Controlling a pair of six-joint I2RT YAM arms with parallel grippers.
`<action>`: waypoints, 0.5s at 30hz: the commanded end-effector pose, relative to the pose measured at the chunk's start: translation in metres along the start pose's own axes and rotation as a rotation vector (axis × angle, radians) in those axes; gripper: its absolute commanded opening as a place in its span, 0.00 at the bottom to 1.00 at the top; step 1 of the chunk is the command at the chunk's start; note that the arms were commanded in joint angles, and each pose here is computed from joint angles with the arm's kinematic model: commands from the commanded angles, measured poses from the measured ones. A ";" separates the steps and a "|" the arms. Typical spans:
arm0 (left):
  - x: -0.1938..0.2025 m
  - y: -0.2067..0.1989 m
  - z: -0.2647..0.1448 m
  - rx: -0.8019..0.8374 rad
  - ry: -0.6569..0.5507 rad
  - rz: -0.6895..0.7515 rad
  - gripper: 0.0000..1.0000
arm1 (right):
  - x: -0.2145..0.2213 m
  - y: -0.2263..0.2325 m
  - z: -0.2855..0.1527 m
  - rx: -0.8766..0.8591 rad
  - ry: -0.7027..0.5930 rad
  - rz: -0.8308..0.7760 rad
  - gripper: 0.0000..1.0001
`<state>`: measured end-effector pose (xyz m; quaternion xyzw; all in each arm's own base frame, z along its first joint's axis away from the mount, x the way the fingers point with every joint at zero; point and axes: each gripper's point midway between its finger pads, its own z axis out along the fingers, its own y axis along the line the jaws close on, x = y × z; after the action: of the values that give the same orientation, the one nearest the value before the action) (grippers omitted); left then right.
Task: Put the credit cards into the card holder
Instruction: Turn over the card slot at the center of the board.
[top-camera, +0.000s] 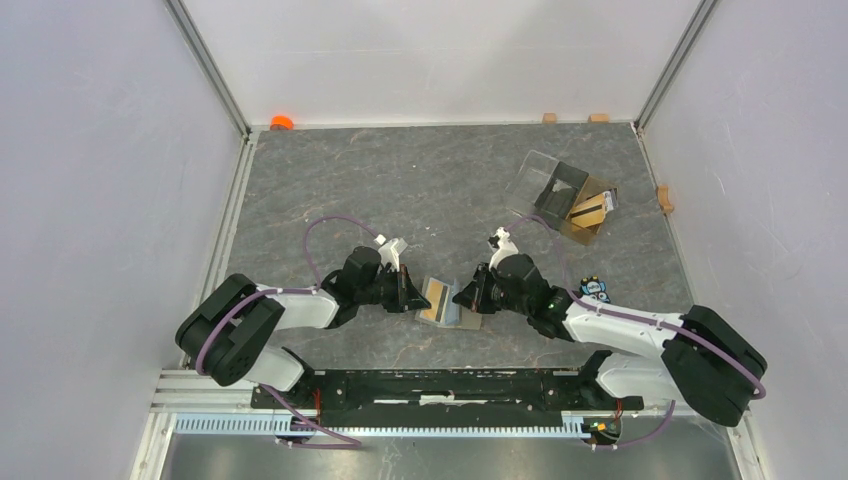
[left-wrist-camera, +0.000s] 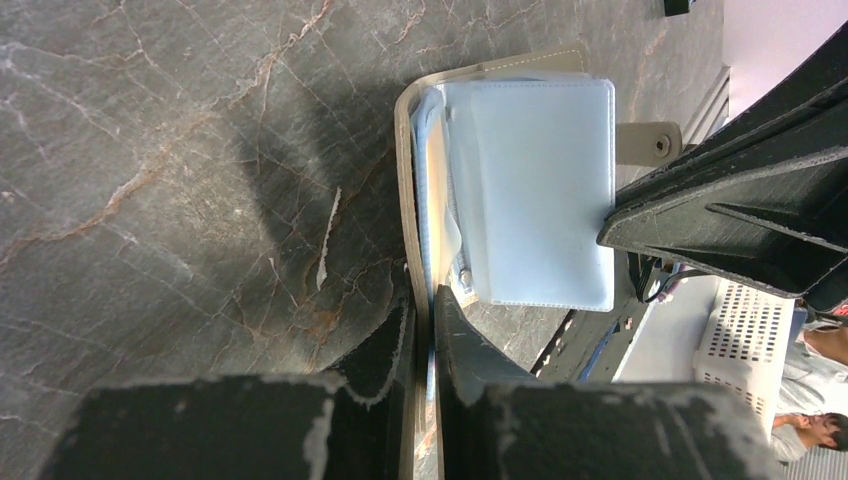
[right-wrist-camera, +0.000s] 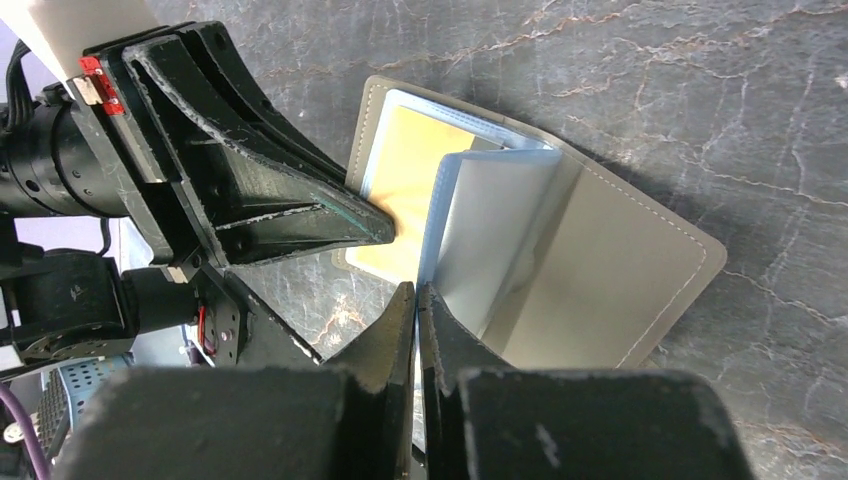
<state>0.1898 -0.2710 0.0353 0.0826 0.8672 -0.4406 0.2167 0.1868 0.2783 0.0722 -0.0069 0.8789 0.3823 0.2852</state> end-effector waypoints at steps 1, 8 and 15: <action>-0.003 -0.002 0.000 0.013 -0.017 0.006 0.06 | -0.003 0.014 0.001 -0.084 -0.018 -0.010 0.05; -0.004 -0.004 0.002 0.023 -0.015 0.008 0.05 | 0.002 0.013 0.005 -0.097 -0.005 -0.003 0.04; -0.004 -0.005 0.003 0.027 -0.015 0.009 0.05 | 0.006 0.018 0.008 -0.135 0.010 0.004 0.04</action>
<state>0.1904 -0.2717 0.0365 0.0839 0.8655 -0.4428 0.2186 0.1842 0.2894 0.0705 -0.0176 0.8652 0.4153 0.2804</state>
